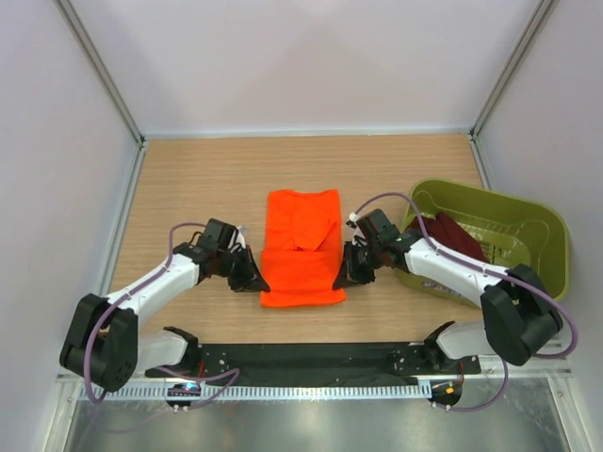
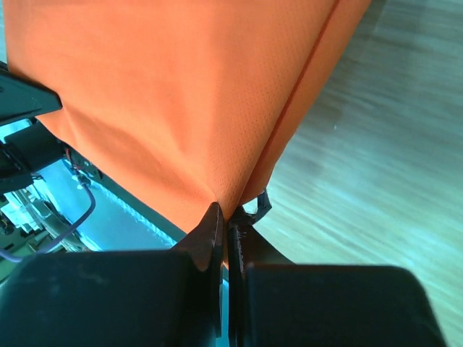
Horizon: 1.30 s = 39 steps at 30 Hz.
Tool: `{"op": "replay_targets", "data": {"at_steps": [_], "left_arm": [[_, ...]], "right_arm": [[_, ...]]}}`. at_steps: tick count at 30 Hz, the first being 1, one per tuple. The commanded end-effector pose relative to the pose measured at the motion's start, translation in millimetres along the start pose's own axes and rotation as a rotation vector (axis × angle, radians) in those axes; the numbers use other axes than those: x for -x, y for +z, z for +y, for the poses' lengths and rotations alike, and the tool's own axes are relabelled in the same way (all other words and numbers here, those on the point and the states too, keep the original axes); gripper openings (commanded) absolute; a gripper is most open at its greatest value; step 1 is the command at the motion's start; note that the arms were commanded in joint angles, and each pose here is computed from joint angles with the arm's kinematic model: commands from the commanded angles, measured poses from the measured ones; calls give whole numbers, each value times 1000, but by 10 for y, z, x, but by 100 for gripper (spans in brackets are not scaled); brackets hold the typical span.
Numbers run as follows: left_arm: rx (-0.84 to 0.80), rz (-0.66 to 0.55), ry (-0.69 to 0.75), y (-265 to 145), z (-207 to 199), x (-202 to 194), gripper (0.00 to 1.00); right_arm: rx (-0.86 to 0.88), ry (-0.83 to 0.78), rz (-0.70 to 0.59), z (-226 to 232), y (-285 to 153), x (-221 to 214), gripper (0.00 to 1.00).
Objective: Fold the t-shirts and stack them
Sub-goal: Fold the tshirt
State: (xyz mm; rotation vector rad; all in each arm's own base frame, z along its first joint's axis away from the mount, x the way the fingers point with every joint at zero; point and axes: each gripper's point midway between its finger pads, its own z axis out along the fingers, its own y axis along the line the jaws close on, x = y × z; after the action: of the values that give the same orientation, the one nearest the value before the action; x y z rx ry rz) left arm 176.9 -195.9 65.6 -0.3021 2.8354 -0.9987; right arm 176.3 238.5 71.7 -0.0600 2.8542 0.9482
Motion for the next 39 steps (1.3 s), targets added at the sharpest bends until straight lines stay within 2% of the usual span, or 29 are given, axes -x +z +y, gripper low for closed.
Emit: {"op": "replay_targets", "data": {"at_steps": [1,4,5,8,10,15,20,26,36,39], "left_arm": [[16,-20,-44,-206,-136,12,0],[6,-52,-17,-325,-358,196,0],[-21,-80,13,-414,-560,337,0],[0,-54,15,-393,-682,513,0],[-14,-32,-7,-375,-827,679,0],[-51,-3,-60,-356,-1030,1020,0],[-47,3,-80,-203,-994,1405,0],[-93,0,-94,-102,-1039,1874,0],[-169,-8,-93,19,-1190,2317,2],[-173,-16,-86,9,-1191,2373,1]], "right_arm": [[11,13,-35,138,-206,44,1],[27,-1,-85,319,-361,281,1],[20,12,-90,312,-364,366,1],[28,8,-118,460,-512,640,1],[5,76,-60,369,-512,743,1],[8,116,-20,387,-507,1174,1],[67,154,-63,427,-424,1627,1],[92,206,-43,349,-264,2017,1],[195,351,-71,350,-255,2576,3],[205,344,-75,387,-260,2655,2]]}}
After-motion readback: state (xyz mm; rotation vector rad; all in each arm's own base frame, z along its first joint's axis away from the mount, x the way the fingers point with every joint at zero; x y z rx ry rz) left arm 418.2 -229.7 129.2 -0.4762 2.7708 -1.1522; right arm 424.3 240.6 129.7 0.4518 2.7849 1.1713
